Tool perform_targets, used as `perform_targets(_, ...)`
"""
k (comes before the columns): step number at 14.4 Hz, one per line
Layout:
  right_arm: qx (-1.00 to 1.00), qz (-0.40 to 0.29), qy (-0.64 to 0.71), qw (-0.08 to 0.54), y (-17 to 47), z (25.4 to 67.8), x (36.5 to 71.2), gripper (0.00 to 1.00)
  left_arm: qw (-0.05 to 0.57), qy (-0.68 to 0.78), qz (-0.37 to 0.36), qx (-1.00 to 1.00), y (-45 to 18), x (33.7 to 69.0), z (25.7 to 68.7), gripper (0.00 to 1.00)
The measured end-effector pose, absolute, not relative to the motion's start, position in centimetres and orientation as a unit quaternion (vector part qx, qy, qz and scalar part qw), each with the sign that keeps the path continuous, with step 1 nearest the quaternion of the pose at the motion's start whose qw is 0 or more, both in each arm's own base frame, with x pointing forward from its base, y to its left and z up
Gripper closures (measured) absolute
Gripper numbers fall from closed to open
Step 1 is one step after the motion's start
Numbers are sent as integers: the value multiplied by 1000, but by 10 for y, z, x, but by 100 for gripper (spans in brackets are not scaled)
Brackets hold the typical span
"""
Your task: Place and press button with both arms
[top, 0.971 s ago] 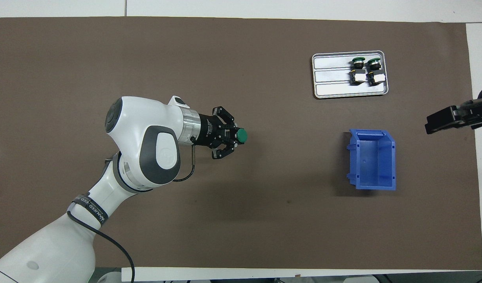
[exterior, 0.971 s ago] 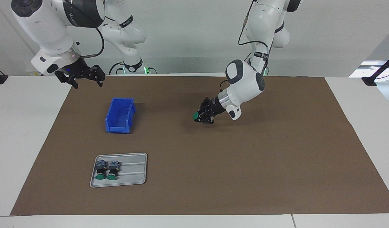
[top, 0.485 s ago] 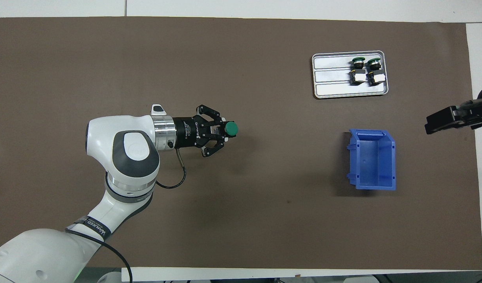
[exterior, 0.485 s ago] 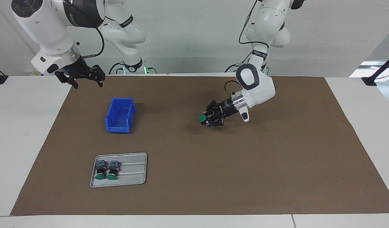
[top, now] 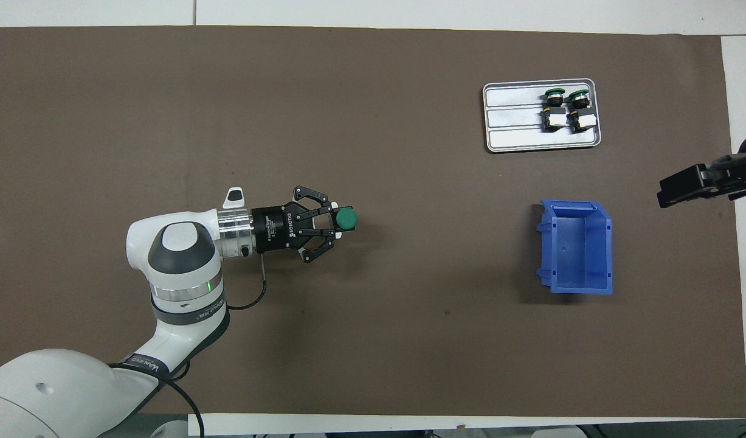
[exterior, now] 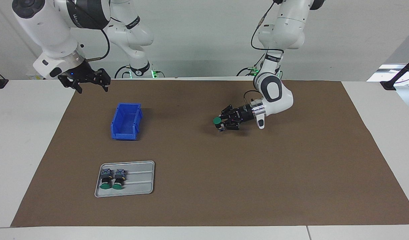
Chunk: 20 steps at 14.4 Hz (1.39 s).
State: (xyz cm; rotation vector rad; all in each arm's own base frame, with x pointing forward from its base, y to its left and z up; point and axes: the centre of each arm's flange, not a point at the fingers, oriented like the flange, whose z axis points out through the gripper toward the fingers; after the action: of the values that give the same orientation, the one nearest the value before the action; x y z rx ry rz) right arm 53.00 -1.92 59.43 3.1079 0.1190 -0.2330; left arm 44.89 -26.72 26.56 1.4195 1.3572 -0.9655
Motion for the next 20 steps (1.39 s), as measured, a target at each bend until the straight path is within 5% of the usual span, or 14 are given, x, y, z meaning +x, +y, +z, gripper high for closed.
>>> perform_targets(20, 996, -75, 41, 12, -16, 594, 530, 0, 498, 533, -395, 558, -233, 421, 214, 61)
